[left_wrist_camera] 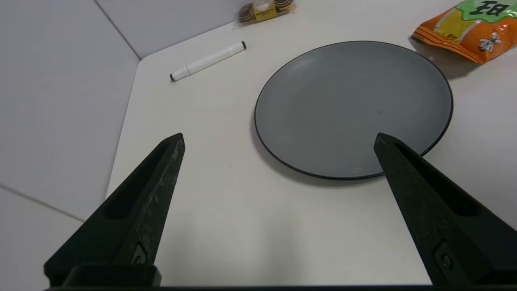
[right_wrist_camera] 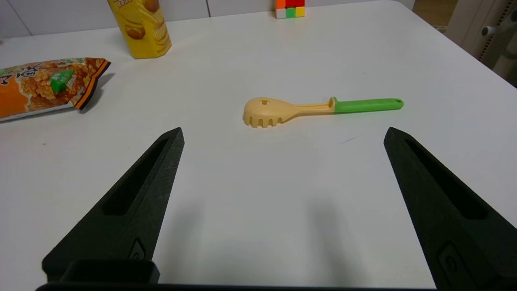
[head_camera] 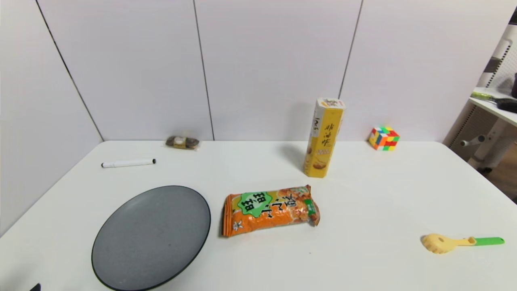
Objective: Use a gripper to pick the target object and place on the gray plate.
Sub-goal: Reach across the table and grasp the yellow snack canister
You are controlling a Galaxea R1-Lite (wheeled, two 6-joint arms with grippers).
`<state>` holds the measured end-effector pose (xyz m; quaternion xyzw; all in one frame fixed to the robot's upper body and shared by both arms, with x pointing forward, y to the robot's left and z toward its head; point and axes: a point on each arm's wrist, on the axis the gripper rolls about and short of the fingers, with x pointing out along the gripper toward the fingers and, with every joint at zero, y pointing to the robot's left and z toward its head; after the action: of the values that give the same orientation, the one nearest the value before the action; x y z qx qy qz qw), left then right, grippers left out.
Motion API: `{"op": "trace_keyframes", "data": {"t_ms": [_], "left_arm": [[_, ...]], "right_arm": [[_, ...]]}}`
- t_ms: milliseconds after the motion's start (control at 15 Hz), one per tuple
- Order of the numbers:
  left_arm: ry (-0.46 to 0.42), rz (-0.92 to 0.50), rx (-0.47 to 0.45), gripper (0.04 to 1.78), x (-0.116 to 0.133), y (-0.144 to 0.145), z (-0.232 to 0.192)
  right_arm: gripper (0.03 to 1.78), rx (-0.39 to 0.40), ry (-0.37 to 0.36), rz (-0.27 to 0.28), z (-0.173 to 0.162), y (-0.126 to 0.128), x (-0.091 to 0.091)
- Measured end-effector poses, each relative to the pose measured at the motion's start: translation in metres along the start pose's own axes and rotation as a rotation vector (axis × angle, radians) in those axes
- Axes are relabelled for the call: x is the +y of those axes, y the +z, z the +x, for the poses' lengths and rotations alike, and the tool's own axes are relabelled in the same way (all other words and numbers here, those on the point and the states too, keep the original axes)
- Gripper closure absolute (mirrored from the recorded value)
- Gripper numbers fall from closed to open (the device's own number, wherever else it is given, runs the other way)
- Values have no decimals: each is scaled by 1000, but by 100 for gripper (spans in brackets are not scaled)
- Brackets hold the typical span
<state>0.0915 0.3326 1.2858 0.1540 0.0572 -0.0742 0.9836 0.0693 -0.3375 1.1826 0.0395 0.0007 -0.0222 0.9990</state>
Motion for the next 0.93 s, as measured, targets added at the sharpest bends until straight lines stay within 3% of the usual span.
{"op": "trace_keyframes", "data": {"t_ms": [267, 467, 667, 933], "left_arm": [[-193, 63, 53, 13, 9, 51, 44], [-338, 102, 79, 13, -2, 85, 94], [-455, 136, 81, 13, -32, 110, 151], [-566, 136, 28, 13, -91, 124, 216]], "right_arm": [[10, 0, 0, 0, 0, 0, 0], [10, 0, 0, 0, 0, 0, 0], [10, 1, 0, 0, 0, 0, 0], [10, 0, 0, 0, 0, 0, 0]]}}
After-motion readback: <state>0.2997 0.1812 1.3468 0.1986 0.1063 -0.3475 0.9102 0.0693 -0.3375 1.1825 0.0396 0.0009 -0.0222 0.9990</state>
